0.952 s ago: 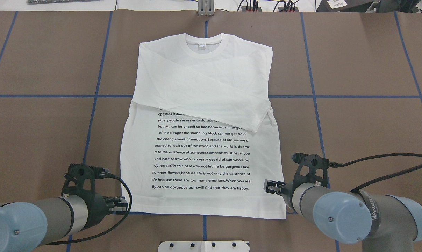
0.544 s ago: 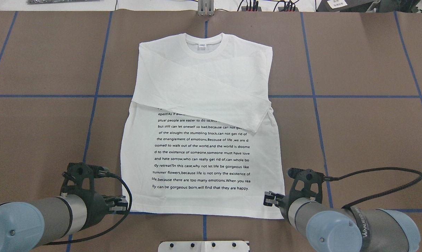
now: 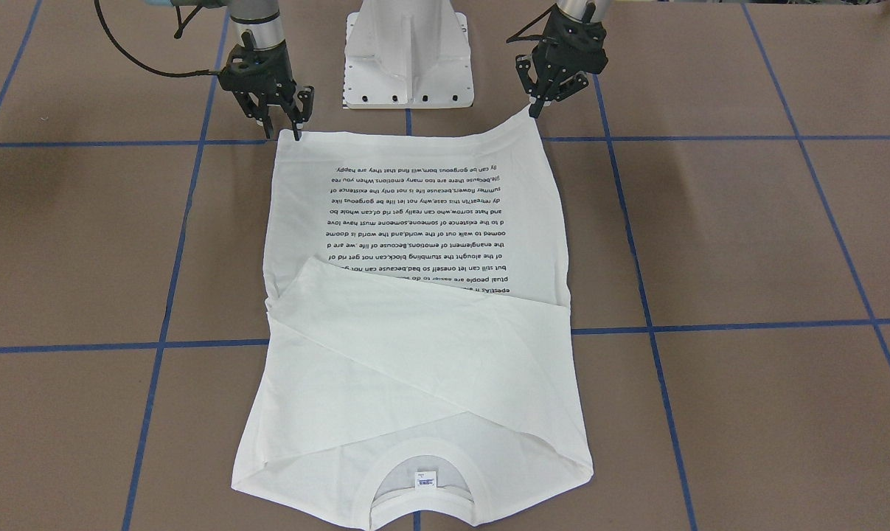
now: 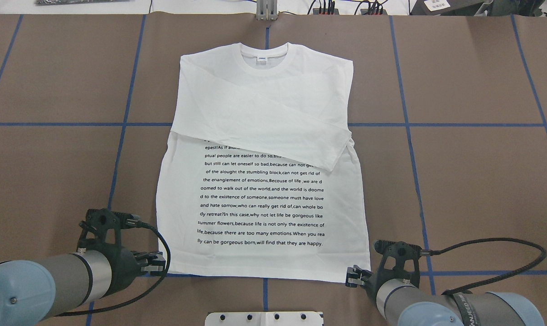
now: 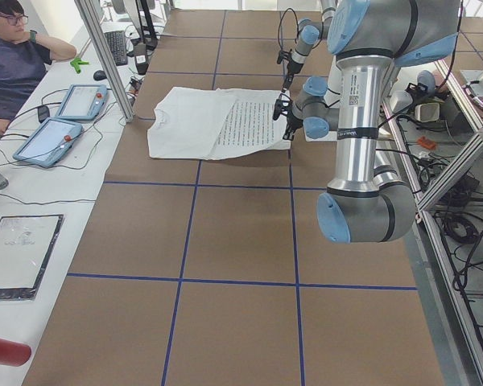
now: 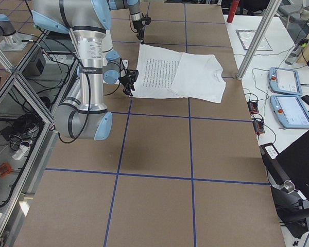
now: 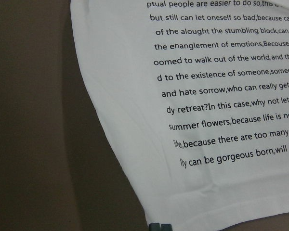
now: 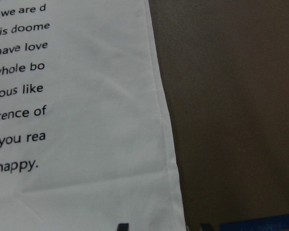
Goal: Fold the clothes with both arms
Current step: 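Grasp the hem corners nearest the robot with both grippers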
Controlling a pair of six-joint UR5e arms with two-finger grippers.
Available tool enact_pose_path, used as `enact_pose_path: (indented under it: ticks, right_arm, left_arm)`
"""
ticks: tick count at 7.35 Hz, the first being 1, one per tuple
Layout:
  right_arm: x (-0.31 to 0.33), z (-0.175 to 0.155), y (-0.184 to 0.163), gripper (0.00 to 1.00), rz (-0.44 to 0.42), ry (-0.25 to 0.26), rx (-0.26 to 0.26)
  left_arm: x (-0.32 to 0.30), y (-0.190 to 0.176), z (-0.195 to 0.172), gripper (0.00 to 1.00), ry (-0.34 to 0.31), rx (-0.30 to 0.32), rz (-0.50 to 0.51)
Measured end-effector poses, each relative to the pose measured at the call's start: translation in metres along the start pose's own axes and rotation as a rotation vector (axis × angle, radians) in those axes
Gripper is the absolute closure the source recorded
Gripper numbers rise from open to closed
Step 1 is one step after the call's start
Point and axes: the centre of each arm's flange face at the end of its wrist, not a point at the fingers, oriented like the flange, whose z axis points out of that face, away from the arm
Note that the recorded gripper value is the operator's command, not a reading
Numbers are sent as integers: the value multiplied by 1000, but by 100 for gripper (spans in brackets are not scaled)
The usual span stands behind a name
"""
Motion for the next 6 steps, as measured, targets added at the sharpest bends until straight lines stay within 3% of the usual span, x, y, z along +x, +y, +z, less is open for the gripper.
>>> enact_pose_path:
  ticks: [2, 3, 4, 6]
  right_arm:
    - [2, 5, 7, 65, -12, 9, 2]
    - [2, 7, 10, 88, -15, 12, 2]
    - [2, 9, 12, 100, -19, 15, 0]
    - [1, 11, 13, 100, -20, 17, 0]
  left_arm:
    - [0, 0, 0, 100, 0, 0, 0]
    - [-2, 0, -2, 100, -1, 1, -1]
    - [-4, -1, -5, 100, -3, 3, -2]
    - [-8, -1, -11, 100, -2, 4, -2]
